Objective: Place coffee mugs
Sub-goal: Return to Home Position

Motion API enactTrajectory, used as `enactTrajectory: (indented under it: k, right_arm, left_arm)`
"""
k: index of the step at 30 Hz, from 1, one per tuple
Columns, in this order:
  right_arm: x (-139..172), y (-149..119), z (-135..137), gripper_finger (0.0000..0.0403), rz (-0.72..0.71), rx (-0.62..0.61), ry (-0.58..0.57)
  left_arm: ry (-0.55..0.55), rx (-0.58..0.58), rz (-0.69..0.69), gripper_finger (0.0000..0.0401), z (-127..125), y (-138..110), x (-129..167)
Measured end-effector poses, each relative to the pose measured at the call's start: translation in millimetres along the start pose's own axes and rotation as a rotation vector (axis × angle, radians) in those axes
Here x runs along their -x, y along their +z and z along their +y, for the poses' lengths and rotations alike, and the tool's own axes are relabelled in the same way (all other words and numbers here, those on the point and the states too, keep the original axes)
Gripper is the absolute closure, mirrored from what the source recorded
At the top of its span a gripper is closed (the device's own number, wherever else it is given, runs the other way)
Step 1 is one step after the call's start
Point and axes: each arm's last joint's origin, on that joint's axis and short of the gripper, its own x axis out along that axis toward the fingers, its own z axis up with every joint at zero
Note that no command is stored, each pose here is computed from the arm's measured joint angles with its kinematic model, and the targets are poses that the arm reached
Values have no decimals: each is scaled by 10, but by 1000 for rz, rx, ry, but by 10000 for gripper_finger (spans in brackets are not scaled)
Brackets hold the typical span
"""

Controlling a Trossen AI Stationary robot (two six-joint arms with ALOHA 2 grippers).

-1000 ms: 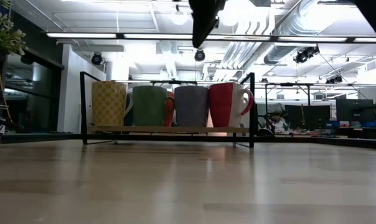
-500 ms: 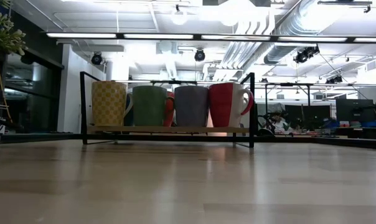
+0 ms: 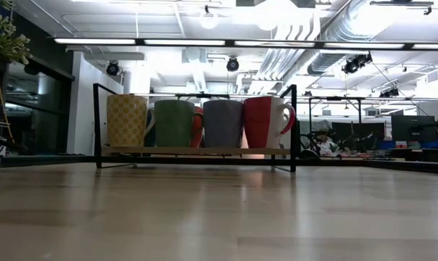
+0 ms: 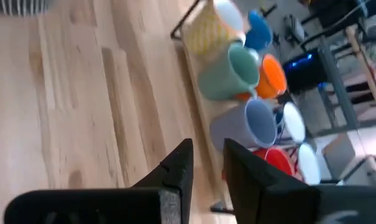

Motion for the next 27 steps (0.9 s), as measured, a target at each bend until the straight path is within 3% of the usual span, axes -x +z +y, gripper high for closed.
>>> enactTrajectory:
  k: [7, 9, 11, 14, 20, 23, 27]
  right_arm:
    - [-177, -372, 67, 335, 73, -88, -51]
    - [-265, -516, 130, 335, 72, -147, -20]
    - [-347, -646, 157, 335, 74, -180, 63]
    - [-462, -791, 193, 335, 60, -169, 290]
    - [-671, -1191, 10, 335, -155, -171, 695]
    - [-807, -1550, -215, 335, -265, -270, 764]
    - [-920, -2093, -527, 335, -320, -409, 709]
  left_arm:
    - [-1, 0, 0, 300, -1, 0, 0]
    - [-1, 0, -1, 300, -1, 1, 0]
    - [-1, 0, 0, 300, -1, 1, 0]
    - [-1, 1, -1, 300, -1, 2, 0]
    - [-2, 1, -2, 300, -2, 2, 0]
    - [-2, 1, -3, 300, -3, 2, 0]
    - [-2, 1, -2, 300, -2, 2, 0]
